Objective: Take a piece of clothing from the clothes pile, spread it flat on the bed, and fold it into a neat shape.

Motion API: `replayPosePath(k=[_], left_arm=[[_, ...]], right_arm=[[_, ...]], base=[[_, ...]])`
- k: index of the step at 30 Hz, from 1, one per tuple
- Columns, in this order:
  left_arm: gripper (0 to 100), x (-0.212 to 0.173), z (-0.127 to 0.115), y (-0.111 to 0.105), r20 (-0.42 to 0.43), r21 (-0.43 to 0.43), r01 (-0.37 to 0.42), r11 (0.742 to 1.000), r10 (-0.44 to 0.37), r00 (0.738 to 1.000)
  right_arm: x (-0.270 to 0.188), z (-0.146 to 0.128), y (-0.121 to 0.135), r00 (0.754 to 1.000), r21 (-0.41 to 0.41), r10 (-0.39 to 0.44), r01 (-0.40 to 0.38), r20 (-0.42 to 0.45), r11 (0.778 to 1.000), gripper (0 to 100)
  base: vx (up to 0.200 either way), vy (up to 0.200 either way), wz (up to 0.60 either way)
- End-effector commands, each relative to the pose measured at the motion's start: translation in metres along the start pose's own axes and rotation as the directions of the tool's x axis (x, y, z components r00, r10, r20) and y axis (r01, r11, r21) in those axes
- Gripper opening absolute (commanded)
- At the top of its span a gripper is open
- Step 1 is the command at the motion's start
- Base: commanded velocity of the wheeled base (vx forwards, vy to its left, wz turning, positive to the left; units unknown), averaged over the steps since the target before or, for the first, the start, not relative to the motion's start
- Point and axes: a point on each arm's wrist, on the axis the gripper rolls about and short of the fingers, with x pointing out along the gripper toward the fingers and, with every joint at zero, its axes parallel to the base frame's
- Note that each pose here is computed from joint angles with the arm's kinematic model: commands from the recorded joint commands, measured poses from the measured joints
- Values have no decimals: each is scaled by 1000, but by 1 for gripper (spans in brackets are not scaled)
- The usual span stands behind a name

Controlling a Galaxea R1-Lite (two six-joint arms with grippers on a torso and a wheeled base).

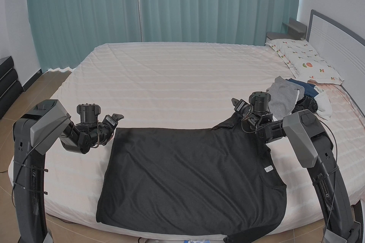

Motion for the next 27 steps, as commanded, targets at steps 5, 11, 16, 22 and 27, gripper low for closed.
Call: replayPosePath(k=[5,11,16,22,27], left_arm=[[100,0,0,0,0,-1,0,1000,0,1000],[100,0,0,0,-1,-1,-1,1000,1,1000],[100,0,0,0,0,-1,0,1000,0,1000],[100,0,0,0,0,-1,0,1000,0,1000],[100,0,0,0,0,-1,0,1000,0,1000]], right_arm=[[-6,16,12,1000,-2,-22,22,-10,1000,100],[-18,-7,11,988,-39,-70,65,-140,997,100],[-31,-21,15,957,-66,-108,94,-269,993,100],[-30,-31,13,948,-71,-116,99,-297,993,100],[-28,-47,14,944,-77,-107,87,-313,993,100]], base=[[0,0,0],[0,0,0],[0,0,0],[0,0,0],[0,0,0]])
